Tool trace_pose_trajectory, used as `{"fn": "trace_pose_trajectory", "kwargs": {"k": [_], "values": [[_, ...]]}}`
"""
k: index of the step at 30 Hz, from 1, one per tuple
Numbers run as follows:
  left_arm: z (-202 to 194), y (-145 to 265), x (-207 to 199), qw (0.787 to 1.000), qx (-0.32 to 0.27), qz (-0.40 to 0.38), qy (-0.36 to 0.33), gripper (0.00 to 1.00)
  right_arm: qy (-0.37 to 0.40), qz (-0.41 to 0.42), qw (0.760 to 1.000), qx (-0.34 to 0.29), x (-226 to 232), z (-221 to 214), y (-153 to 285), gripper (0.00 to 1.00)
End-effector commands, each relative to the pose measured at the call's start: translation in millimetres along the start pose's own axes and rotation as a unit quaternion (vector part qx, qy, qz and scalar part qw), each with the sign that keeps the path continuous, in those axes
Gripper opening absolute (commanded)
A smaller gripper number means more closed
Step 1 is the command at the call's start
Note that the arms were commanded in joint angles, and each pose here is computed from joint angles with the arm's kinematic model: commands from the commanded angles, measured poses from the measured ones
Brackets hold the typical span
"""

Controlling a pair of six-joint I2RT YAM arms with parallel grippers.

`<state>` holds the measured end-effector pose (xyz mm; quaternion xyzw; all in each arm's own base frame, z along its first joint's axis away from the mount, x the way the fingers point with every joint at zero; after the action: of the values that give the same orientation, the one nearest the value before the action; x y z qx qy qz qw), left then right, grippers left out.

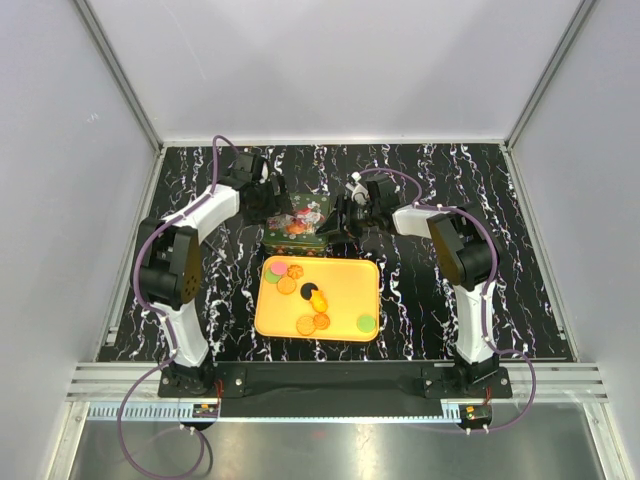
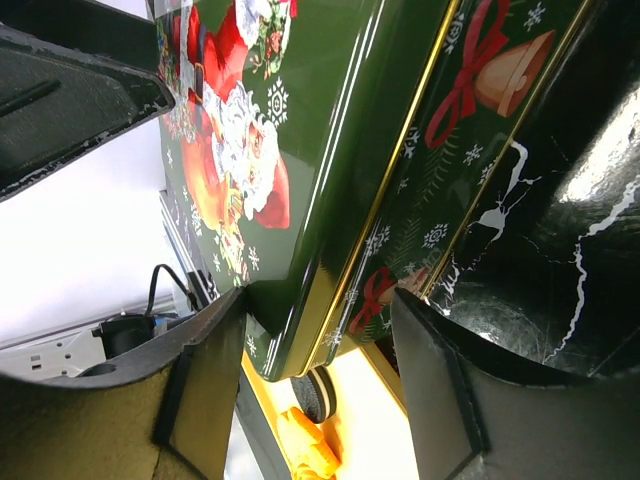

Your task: Pack the cookies

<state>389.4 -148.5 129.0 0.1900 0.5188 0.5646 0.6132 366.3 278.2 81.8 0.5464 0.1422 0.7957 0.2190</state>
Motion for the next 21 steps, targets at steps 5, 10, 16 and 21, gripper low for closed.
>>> {"fn": "trace_pose_trajectory", "kwargs": {"k": [5, 10, 16, 21], "values": [[7.5, 25.2, -20.6, 0.999, -0.02, -0.036, -0.013, 0.94, 0.021, -0.002, 0.999, -0.024, -0.4, 9.6, -2.7, 0.56], [-3.2, 17.7, -21.7, 0.999, -0.011, -0.03, -0.019, 0.94, 0.017, -0.004, 1.0, -0.026, -6.3, 5.0, -4.8, 0.36], [-10.6, 12.3, -27.0, 0.999, -0.01, -0.021, -0.023, 0.94, 0.03, -0.049, 0.998, -0.018, -18.9, -4.8, -14.9, 0.14], [-14.9, 9.3, -25.3, 1.0, -0.007, -0.009, -0.022, 0.94, 0.026, -0.074, 0.997, -0.007, -27.3, -12.4, -16.7, 0.01]]}}
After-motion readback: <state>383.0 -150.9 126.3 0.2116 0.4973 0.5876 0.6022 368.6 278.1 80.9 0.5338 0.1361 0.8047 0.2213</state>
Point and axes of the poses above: each gripper's point midway between its finger pads, its own y axis back along the fingers, its own x axis along the line the jaws close on, z = x × y, the point moved 6 cm from there along y, back along the fingers, and after that the axes turned 7 degrees about y, right-handed, at the moved point
